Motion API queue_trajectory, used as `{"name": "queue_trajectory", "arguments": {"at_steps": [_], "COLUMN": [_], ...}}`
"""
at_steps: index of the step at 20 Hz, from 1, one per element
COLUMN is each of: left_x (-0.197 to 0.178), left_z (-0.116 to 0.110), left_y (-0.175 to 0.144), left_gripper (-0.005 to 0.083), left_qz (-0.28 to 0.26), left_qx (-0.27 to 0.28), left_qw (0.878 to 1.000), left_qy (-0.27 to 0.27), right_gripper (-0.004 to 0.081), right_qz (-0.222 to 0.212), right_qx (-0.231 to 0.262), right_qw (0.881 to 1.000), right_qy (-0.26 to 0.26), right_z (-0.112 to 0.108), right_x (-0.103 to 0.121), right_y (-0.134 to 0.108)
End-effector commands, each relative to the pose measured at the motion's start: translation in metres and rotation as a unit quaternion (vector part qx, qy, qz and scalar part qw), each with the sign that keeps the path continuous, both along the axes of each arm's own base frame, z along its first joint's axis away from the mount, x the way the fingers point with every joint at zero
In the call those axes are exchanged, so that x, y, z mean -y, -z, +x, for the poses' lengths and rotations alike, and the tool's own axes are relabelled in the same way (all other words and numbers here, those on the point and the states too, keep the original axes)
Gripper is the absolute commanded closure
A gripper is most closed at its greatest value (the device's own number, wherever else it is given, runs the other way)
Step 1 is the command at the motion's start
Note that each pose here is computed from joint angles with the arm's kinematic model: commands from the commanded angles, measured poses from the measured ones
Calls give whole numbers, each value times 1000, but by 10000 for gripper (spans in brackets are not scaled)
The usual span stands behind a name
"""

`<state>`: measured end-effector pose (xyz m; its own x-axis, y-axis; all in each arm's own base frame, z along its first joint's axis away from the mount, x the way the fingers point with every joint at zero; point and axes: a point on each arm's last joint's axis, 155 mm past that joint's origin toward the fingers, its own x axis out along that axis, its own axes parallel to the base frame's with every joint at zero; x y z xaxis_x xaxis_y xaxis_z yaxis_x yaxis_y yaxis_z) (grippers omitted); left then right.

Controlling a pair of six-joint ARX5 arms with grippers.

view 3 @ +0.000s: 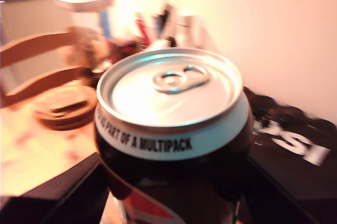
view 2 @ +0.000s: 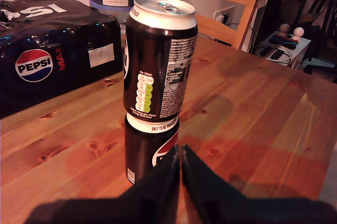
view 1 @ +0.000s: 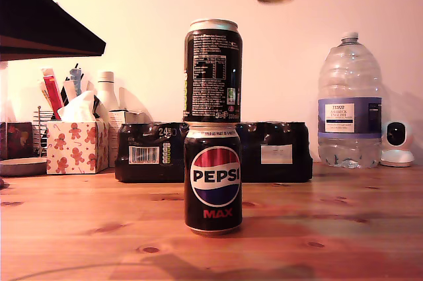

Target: Stack up the Pepsi cans on top of each other

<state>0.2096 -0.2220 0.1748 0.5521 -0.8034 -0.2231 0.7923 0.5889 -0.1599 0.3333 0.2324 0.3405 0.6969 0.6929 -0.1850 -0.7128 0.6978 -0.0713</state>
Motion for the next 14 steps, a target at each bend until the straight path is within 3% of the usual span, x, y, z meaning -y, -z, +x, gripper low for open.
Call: {"name": "queue_trajectory", "arguments": {"at_steps": [1,7,14], "left_x": [-1,-1,-2], "left_z": [-2,-2,-1], "left_y": [10,11,12], "left_gripper": [797,797,797], "left_qz": [5,7,10], "left_qx": [-7,-7,-6], "left_qw": [1000,1000,1000], "left_qy": [1,0,-4], "right_gripper": [541,542,543], "right_qz": [18,13,20], "right_qx": [27,19,21], "right_qw": [999,996,995], "right_qy": [-26,-82,-96], "right_z": [-18,-45,-49], "right_x": [-11,-46,-59], "right_y": [-22,-15,2]}}
